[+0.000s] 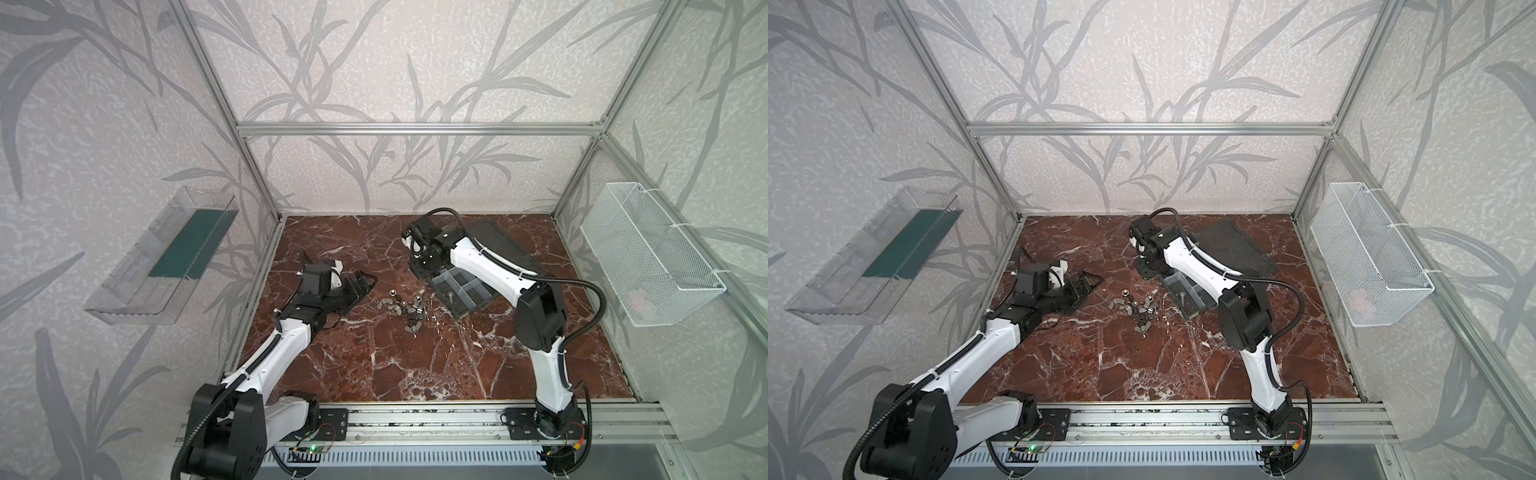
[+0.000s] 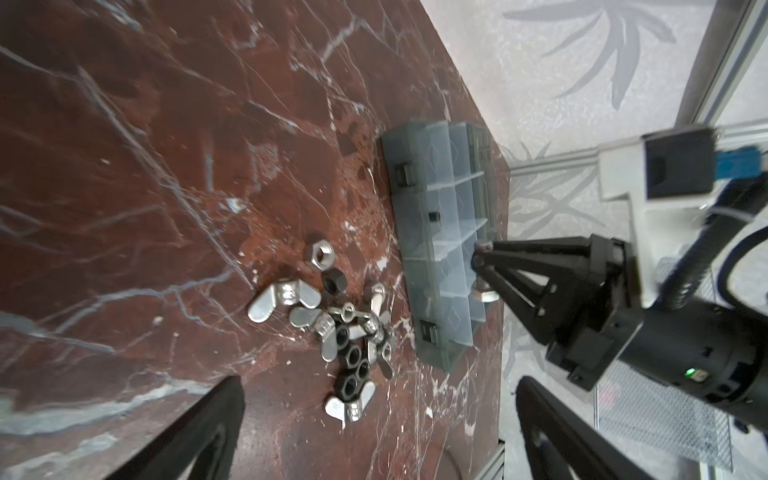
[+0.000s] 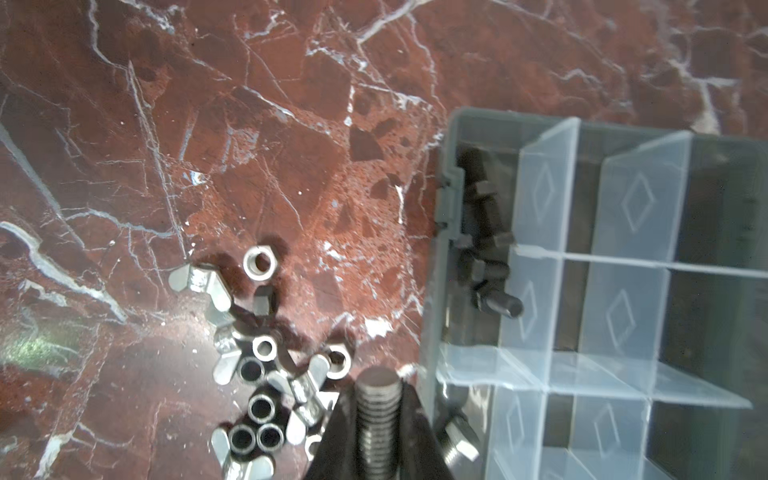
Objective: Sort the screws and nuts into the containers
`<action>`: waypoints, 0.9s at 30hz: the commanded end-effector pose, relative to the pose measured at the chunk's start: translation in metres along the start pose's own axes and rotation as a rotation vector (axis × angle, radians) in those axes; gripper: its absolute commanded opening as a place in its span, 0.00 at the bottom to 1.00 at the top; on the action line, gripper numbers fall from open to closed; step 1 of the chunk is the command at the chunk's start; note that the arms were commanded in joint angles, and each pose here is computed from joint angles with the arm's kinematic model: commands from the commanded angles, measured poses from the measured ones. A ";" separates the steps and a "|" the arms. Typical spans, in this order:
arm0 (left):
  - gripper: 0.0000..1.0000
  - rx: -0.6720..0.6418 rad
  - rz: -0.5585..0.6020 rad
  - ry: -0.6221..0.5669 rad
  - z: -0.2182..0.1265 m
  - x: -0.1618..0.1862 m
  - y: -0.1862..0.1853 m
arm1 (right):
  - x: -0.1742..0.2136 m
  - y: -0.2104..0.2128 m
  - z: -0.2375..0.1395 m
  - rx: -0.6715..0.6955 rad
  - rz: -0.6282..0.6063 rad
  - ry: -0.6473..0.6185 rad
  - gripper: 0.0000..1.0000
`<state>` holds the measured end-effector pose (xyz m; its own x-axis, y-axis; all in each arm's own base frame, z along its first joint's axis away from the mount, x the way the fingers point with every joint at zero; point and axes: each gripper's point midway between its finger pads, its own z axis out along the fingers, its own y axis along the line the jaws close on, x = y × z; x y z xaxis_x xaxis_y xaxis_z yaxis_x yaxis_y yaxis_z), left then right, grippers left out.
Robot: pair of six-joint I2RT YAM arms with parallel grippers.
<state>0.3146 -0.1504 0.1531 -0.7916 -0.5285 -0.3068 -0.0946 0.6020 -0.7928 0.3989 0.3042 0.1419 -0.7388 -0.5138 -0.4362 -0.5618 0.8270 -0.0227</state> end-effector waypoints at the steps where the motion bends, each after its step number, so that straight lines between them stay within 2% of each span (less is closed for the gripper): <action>1: 1.00 0.005 0.096 -0.022 0.012 0.001 -0.027 | 0.008 -0.014 -0.022 0.014 0.044 -0.030 0.08; 7: 1.00 0.005 0.165 0.030 0.038 0.017 -0.051 | 0.042 -0.043 -0.030 0.047 0.120 -0.023 0.09; 14: 0.99 0.004 0.205 0.055 0.052 0.027 -0.065 | 0.078 -0.056 -0.014 0.037 0.165 0.016 0.09; 22: 0.99 -0.024 0.250 0.058 0.056 0.032 -0.065 | 0.094 -0.061 0.002 0.037 0.179 0.050 0.14; 27: 1.00 -0.049 0.275 0.059 0.055 0.031 -0.063 | 0.098 -0.059 0.007 0.022 0.188 0.062 0.21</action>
<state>0.3240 -0.2390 0.1582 -0.8404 -0.3183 -0.4387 0.0840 0.7232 -0.6855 0.3616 0.2041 0.0892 -0.8546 -0.3769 -0.3573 -0.4072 0.9133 0.0105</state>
